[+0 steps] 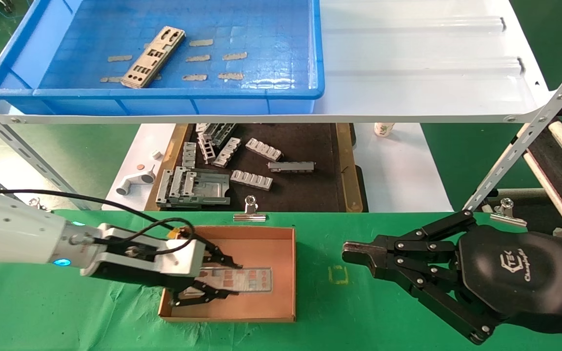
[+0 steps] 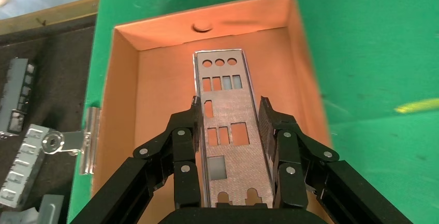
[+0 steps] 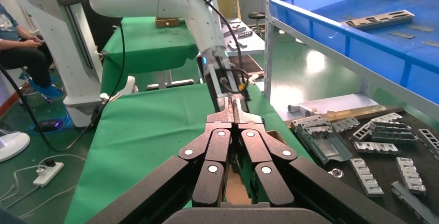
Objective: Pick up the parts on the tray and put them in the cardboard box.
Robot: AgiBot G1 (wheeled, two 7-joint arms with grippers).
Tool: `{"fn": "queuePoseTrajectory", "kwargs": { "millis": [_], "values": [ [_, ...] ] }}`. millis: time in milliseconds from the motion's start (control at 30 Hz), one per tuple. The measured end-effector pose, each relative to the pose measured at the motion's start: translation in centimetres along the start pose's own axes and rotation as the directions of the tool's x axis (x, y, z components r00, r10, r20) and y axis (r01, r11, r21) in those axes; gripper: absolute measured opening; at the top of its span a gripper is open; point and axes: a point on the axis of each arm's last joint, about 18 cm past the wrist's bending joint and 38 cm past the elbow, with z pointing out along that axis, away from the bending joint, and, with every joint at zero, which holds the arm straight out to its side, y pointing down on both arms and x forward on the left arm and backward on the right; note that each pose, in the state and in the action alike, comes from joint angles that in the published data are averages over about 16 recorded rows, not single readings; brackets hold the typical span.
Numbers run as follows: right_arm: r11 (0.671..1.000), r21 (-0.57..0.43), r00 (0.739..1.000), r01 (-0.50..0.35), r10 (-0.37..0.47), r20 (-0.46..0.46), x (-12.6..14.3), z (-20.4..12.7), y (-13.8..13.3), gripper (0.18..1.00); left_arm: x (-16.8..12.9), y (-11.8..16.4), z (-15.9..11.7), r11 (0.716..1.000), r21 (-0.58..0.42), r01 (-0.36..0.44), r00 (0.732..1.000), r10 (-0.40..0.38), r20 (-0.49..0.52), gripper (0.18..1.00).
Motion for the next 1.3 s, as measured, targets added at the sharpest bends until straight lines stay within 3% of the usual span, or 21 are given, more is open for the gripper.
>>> {"fn": "queuePoseTrajectory", "kwargs": {
  "millis": [333, 767, 967, 1300],
  "values": [
    [1.000, 0.000, 1.000, 0.000, 0.000, 0.000, 0.0, 0.0, 0.0, 0.191, -0.5, 1.1, 2.6, 1.000, -0.026, 0.009, 1.000, -0.009, 0.020, 0.430],
    [1.000, 0.000, 1.000, 0.000, 0.000, 0.000, 0.0, 0.0, 0.0, 0.191, -1.1, 1.3, 3.2, 1.000, -0.030, 0.005, 1.000, -0.004, 0.025, 0.442],
    [1.000, 0.000, 1.000, 0.000, 0.000, 0.000, 0.0, 0.0, 0.0, 0.191, -1.4, 1.1, 2.8, 1.000, -0.016, -0.003, 1.000, 0.003, 0.030, 0.479],
    [1.000, 0.000, 1.000, 0.000, 0.000, 0.000, 0.0, 0.0, 0.0, 0.191, -1.6, -0.2, 0.6, 0.998, 0.064, 0.004, 1.000, -0.006, 0.022, 0.624]
  ]
}}
